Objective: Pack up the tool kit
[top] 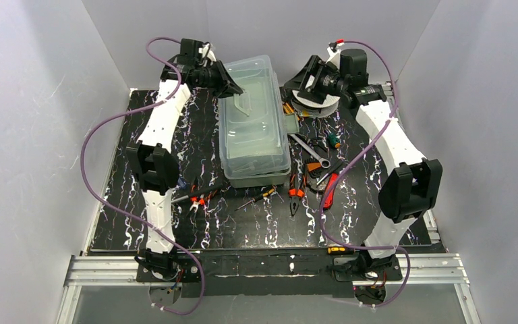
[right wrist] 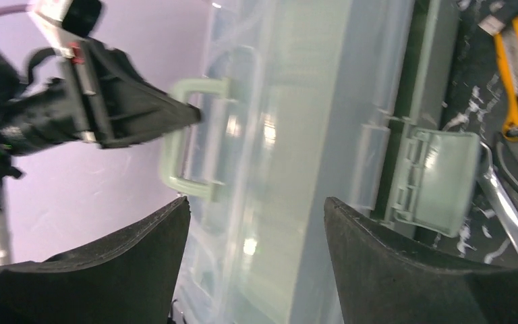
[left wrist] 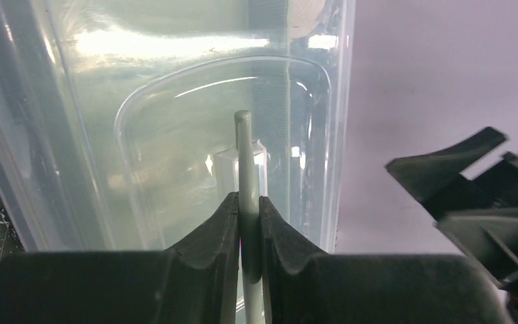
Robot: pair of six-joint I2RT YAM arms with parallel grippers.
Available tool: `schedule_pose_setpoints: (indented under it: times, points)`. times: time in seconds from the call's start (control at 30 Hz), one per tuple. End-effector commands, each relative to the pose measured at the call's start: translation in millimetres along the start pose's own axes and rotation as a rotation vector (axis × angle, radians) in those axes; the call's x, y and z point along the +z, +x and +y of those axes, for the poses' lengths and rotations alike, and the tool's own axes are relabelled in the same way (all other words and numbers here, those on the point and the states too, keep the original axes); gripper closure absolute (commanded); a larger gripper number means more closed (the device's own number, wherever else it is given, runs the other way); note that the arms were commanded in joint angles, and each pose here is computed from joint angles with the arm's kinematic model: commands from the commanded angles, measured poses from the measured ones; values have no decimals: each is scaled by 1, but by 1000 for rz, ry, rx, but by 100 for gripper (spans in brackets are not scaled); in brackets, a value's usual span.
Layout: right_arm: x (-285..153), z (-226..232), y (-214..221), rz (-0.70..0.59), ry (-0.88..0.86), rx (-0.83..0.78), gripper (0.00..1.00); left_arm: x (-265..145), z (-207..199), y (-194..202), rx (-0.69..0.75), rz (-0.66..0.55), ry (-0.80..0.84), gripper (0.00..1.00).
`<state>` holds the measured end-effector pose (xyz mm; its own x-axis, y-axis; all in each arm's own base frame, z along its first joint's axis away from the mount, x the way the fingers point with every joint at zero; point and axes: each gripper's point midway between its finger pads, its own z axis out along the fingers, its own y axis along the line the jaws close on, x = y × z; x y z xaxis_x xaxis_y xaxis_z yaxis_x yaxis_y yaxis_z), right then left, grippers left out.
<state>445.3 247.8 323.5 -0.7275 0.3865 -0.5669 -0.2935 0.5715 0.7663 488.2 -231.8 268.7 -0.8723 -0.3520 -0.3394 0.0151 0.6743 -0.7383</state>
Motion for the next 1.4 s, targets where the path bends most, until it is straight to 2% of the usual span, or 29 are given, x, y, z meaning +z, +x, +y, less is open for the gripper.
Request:
schedule_pose_setpoints:
  times: [0.0, 0.3, 0.43, 0.57, 0.77, 0.87, 0.97, 1.0, 1.2, 1.27, 1.37]
  points:
    - [9, -39, 17, 34, 144, -31, 20, -68, -48, -26, 67, -81, 199, 100]
    - [34, -85, 46, 126, 360, -127, 26, -87, -2, -32, -68, -69, 278, 100]
    - [29, -107, 72, 152, 487, -131, 27, -87, 7, -33, -86, -59, 311, 100]
    - [22, -118, 101, 157, 466, -118, 31, -82, 12, -29, -81, -49, 324, 100]
    - [15, -135, 139, 247, 504, -123, 37, -90, 31, -39, -107, -69, 326, 100]
    - [13, -144, 147, 268, 526, -119, 50, -97, 34, -43, -109, -83, 330, 100]
    - [14, -144, 148, 271, 519, -120, 53, -107, 38, -48, -114, -102, 330, 100]
    - [14, -144, 147, 267, 518, -122, 57, -111, 40, -49, -117, -108, 329, 100]
    - [17, -149, 140, 266, 559, -142, 91, -131, 61, -54, -146, -148, 309, 100]
    - [15, -150, 134, 246, 582, -145, 98, -138, 74, -55, -160, -171, 281, 100]
    - [13, -152, 129, 210, 604, -144, 99, -146, 101, -54, -198, -215, 232, 100]
